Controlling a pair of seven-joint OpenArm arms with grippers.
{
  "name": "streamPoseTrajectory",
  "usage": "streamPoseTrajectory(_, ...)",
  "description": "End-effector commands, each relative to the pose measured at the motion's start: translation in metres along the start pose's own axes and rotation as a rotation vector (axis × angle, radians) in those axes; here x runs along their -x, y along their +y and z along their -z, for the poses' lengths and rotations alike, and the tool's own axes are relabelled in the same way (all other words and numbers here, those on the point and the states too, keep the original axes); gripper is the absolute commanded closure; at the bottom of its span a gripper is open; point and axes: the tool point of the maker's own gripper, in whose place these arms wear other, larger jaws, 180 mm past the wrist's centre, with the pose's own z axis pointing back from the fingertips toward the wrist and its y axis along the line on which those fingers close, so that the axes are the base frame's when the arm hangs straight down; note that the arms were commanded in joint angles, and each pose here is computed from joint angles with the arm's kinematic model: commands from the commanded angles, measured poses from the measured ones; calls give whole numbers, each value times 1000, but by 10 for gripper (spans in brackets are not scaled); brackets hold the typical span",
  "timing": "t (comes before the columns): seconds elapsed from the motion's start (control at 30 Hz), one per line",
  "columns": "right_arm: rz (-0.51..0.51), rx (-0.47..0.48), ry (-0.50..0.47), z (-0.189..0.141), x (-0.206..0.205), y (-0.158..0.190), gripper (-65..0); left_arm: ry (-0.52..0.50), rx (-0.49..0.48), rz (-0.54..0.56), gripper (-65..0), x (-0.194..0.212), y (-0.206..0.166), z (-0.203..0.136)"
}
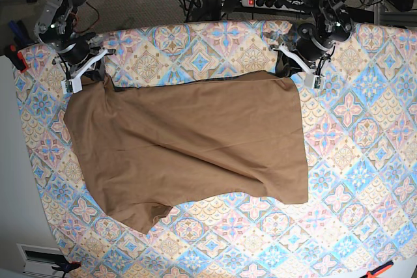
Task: Layout the t-shirt on the table in an organized manner, then fold the t-shirt properly
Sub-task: 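Pull the held hem taut between both grippers, stretching the shirt flat, then lift the held hem with both grippers and fold it over the shirt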
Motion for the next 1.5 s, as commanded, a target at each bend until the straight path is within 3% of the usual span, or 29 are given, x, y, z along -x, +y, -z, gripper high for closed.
streamPoseTrajectory(0.0,-19,1,-39,-4,-12,-1,0,79,-19,23,0,13,5,-3)
streamPoseTrajectory(0.23,-2,37,-25,-15,-2,-13,0,31,-94,118,0,-10,13,-35)
streamPoseTrajectory(0.53,16,51,3,-19,4,-13,0,11,-186,141,0,-21,41,-57)
streamPoseTrajectory(0.7,22,48,-2,-18,4,-10,0,69,-197,149,0,-10,45,-62)
streamPoseTrajectory(1.23,21,45,-1,-17,4,-9,0,24,-214,217,0,-30,34,-73)
streamPoseTrajectory(1.47,20,44,-2,-17,3,-9,0,143,-321,263,0,-29,55,-73)
